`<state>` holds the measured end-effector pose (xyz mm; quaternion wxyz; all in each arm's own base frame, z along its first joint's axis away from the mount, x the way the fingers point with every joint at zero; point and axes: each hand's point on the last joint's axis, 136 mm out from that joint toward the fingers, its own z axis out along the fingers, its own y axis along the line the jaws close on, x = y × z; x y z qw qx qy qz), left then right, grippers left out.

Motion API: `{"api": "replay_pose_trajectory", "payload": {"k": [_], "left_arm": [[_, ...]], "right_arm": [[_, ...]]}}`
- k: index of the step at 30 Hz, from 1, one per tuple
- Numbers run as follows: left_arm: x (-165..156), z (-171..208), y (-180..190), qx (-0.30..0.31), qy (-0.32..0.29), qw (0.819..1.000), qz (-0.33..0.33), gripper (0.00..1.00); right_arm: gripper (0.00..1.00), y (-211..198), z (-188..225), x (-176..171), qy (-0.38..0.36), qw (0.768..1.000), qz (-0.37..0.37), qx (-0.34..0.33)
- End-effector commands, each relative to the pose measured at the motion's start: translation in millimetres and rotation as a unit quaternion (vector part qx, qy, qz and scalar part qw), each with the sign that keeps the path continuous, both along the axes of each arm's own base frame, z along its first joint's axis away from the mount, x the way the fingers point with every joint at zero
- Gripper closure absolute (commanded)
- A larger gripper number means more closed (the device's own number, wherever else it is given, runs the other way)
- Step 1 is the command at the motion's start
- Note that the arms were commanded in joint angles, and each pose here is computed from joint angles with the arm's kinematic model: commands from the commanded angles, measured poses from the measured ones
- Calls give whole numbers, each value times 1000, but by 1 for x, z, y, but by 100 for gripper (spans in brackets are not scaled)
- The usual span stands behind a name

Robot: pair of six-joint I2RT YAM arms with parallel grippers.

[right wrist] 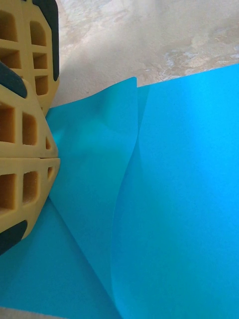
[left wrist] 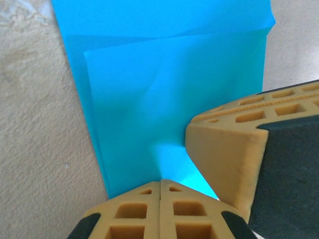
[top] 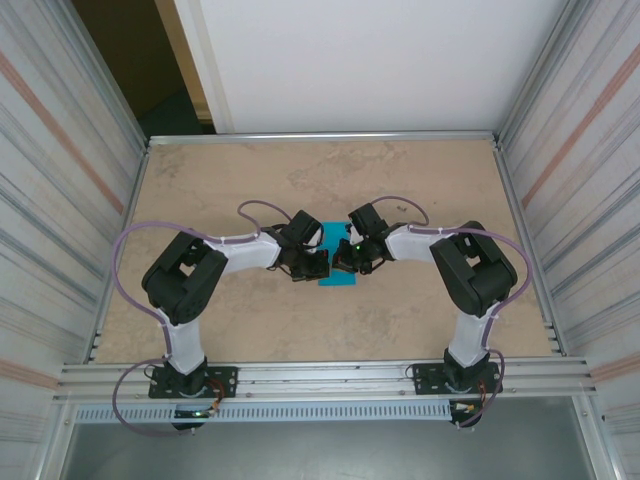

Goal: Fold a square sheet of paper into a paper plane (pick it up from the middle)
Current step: Fold the triangle a second time at the center of the table.

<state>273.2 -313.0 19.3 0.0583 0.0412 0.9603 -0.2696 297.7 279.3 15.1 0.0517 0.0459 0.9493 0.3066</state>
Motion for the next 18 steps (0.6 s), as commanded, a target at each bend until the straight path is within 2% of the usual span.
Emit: {"api": "replay_pose_trajectory", "payload": {"k": [1,9,18], "left_arm": [[-14,-4,11,20,21,1000,-6,100],[-7,17,0,-18,12,1000,-11,97],[-20,-4,9,4,39,999,-27,97]], "right_arm": [[100,-18,-22,-2,32,998,-31,-37],[100,-21,-26,-4,37,998,-32,-41],[100,-24,-30,-5,43,997,-34,-52]]}}
